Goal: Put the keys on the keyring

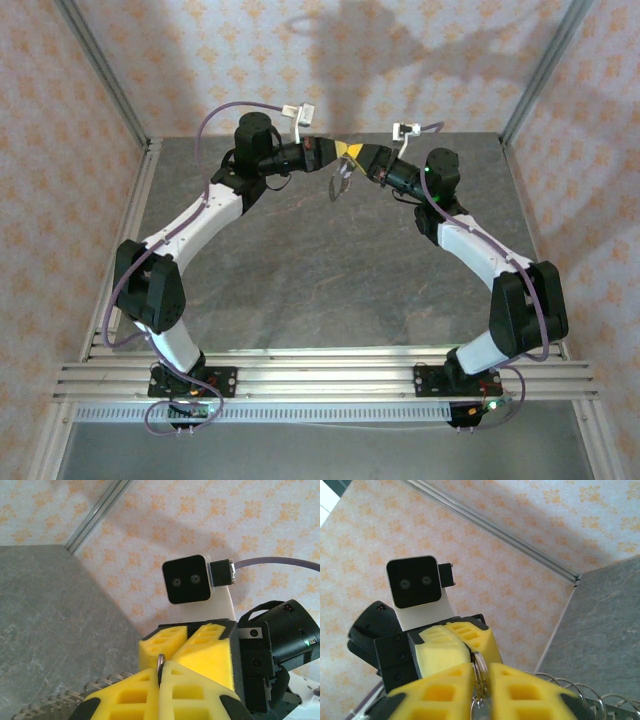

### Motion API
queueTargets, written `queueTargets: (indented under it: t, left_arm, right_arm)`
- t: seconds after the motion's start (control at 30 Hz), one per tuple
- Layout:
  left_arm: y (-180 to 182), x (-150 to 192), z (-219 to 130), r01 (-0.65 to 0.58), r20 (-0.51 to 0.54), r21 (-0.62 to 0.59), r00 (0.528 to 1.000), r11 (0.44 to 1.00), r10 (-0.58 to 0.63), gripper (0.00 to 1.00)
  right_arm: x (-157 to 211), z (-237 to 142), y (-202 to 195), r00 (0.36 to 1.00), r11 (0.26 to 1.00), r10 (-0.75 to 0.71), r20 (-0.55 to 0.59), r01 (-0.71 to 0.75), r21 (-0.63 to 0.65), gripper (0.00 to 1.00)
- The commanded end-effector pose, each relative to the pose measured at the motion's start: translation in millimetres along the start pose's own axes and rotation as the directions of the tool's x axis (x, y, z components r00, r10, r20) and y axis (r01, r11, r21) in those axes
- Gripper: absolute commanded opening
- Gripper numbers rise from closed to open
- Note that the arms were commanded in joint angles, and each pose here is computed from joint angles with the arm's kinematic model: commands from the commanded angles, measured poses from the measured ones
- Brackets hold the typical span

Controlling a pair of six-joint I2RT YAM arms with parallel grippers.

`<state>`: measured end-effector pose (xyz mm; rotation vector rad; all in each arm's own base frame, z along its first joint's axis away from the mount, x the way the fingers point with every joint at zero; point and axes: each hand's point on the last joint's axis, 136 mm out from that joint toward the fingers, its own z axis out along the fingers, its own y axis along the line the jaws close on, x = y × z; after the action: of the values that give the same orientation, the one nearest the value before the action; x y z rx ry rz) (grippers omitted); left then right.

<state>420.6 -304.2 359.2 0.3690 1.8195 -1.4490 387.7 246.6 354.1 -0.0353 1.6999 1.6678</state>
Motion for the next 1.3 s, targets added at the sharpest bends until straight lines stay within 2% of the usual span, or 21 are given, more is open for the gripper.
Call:
queueTargets:
  t: [0.0,0.1,0.23,0.5,0.97,1.03,1.17,1.27]
  left_arm:
    - [-12,-7,0,-0.023,0.052,-0.001,0.998,1.0,0.023,0.0]
    - [-14,-12,-3,-0.004,0.096,0.004,0.995,1.0,0.004,0.0]
    - [-17,-16,-5,0.01,0.145,0.006,0.989,1.0,-0.011,0.0]
    - [-18,-26,-11,0.058,0.241,0.008,0.969,0.998,-0.058,0.0]
    - [-30,-28,-12,0.068,0.275,0.035,0.958,0.997,-0.075,0.0]
    - [-30,-29,-11,0.065,0.277,0.033,0.958,0.997,-0.072,0.0]
    - [-28,-30,-10,0.068,0.286,0.026,0.956,0.997,-0.073,0.0]
    - [-26,-30,-9,0.07,0.289,0.021,0.955,0.997,-0.073,0.0]
  right_arm:
    - [-15,-10,33,0.996,0.996,-0.08,0.051,0.082,-0.039,0.31]
    - [-22,-21,32,0.991,0.996,-0.092,0.098,0.092,0.0,0.37]
    - [-24,-31,28,0.985,0.995,-0.096,0.141,0.093,0.032,0.38]
    - [-18,-31,14,0.987,0.998,-0.06,0.151,0.057,0.025,0.39]
    - [-11,-9,3,0.991,0.999,-0.048,0.127,0.047,0.018,0.4]
    - [-7,-5,4,0.993,0.999,-0.046,0.111,0.045,0.007,0.36]
    - [8,-3,8,0.996,0.999,-0.047,0.078,0.047,-0.008,0.15]
    - [18,-5,12,0.997,0.998,-0.052,0.058,0.053,-0.015,0.04]
